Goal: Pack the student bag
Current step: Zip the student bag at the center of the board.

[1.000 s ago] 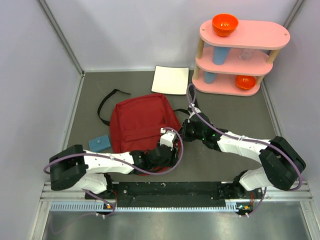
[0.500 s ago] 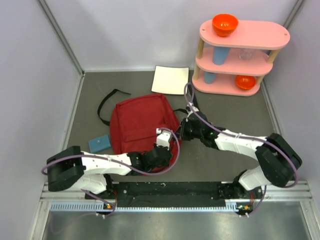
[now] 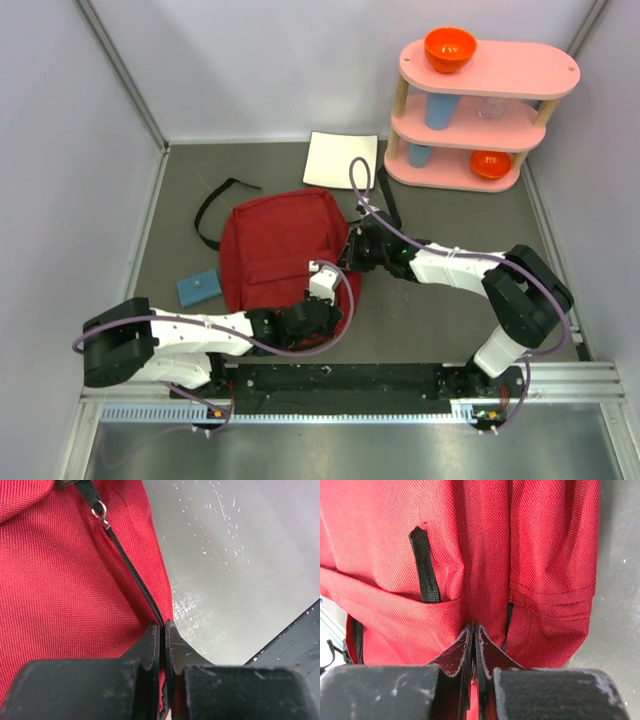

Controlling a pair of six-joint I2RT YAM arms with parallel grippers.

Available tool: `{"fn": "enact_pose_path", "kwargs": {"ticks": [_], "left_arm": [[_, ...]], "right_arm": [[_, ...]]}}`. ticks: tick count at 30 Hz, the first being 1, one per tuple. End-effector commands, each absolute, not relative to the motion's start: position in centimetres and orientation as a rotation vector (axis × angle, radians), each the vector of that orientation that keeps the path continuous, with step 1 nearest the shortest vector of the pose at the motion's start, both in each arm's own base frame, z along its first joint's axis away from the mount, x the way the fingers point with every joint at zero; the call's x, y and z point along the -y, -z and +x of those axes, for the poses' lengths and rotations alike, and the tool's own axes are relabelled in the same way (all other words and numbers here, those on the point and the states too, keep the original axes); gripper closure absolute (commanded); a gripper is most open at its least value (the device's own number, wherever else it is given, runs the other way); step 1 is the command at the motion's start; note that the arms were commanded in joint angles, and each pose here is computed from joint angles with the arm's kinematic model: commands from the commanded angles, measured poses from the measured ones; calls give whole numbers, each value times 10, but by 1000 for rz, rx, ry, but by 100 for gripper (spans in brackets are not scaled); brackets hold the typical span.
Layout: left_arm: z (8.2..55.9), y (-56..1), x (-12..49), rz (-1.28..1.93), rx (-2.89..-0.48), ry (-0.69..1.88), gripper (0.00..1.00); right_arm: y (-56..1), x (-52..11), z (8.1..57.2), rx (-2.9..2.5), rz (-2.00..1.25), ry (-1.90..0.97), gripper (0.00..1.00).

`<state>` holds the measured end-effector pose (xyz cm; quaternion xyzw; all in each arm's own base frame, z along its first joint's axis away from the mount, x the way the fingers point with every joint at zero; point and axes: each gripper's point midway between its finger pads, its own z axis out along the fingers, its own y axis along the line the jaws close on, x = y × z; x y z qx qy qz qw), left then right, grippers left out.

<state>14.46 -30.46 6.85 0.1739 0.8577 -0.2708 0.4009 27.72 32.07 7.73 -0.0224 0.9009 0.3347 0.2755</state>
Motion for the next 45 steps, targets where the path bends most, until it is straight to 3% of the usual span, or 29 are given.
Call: {"fn": "enact_pose_path", "kwargs": {"ticks": [1, 15, 26, 36, 37, 38, 41, 42, 45], "left_arm": [[106, -72, 323, 589, -2189, 835, 100], [100, -115, 306, 589, -2093, 903, 100], [79, -89, 290, 643, -2177, 947, 100], [77, -94, 309, 727, -2165, 958, 99], [79, -101, 316, 736, -2147, 961, 91], [79, -103, 318, 746, -2149, 954, 75], [83, -116, 329, 765, -2123, 954, 63], [87, -123, 329, 746, -2103, 948, 51], [97, -147, 328, 707, -2051, 927, 36]], "right_arm": [[-112, -325, 325, -2253, -2, -867, 100], [-85, -295, 314, -2280, 45, -763, 100], [-114, -287, 356, -2194, 92, -772, 100], [-121, -250, 345, -2153, 180, -730, 100], [-125, -242, 340, -2135, 191, -715, 100], [-125, -236, 336, -2137, 200, -696, 100], [-122, -216, 323, -2136, 230, -651, 100], [-123, -211, 321, -2130, 240, -642, 100], [-113, -196, 309, -2149, 272, -613, 100]]}}
